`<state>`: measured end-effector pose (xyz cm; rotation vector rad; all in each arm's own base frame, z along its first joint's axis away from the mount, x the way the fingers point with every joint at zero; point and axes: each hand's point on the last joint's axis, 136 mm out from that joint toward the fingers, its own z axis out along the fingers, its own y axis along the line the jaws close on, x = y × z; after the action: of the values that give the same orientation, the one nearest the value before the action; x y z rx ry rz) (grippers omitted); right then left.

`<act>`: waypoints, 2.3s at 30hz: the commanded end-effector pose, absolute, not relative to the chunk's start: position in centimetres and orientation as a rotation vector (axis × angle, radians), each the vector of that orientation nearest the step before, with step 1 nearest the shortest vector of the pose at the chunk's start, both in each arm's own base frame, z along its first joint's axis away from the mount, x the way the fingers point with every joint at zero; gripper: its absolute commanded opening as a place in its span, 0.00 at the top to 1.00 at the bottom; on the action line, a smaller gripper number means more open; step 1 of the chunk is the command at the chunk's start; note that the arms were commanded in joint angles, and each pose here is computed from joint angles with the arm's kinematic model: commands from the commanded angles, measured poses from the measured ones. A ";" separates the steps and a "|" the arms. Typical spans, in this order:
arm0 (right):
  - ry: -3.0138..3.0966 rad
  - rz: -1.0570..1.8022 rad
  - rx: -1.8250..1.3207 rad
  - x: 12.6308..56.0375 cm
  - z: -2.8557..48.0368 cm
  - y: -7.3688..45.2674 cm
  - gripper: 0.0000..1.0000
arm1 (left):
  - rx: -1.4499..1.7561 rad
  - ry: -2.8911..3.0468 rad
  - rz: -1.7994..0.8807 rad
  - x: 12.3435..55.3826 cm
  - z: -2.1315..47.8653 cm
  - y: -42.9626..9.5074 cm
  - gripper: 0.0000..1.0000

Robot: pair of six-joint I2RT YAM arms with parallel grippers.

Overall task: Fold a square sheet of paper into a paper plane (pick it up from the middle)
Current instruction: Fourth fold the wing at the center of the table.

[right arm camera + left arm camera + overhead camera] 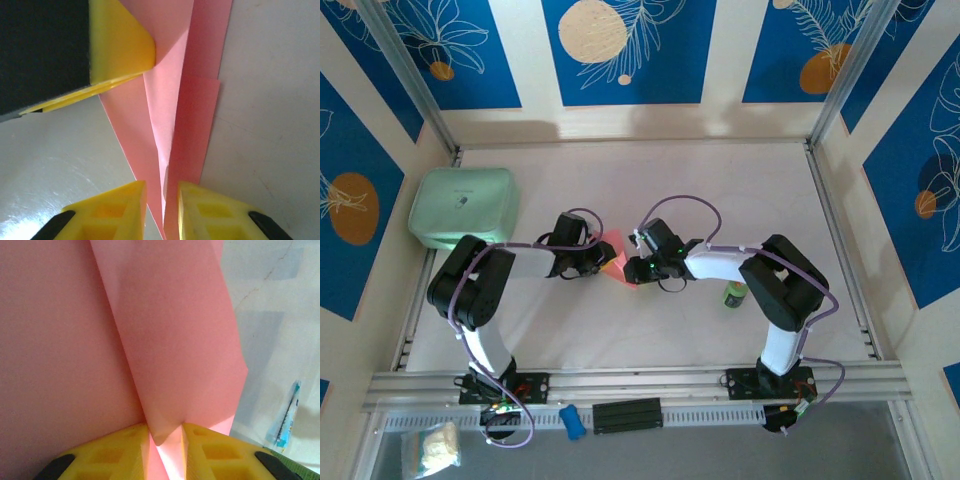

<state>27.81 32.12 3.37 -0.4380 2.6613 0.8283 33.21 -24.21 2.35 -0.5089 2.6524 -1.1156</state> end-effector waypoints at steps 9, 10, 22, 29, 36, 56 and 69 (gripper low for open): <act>2.701 0.897 -0.423 27.5 2.4 32.2 0.80 | -0.670 2.845 -0.851 29.9 -2.6 -21.2 0.76; 2.706 0.898 -0.423 27.4 2.3 32.2 0.80 | -0.673 2.848 -0.847 29.9 -2.7 -21.1 0.76; 2.723 0.948 -0.419 27.3 1.8 32.3 0.84 | -0.682 2.857 -0.828 29.8 -2.8 -20.9 0.77; 2.742 1.012 -0.390 27.3 1.6 32.3 0.89 | -0.679 2.858 -0.832 29.8 -2.8 -21.0 0.78; 2.757 1.032 -0.377 27.3 1.3 32.1 0.92 | -0.677 2.855 -0.836 29.8 -2.7 -21.0 0.78; 2.862 1.183 -0.276 26.8 -0.1 31.7 0.98 | -0.449 2.638 -1.063 33.9 5.4 -23.5 0.64; 2.894 1.222 -0.195 27.2 0.3 31.2 0.98 | -0.206 2.423 -1.277 33.7 8.9 -25.0 0.73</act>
<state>27.94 32.21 1.72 -0.2704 2.7942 1.2486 33.94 -24.10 8.39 -0.2955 2.4745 -1.1909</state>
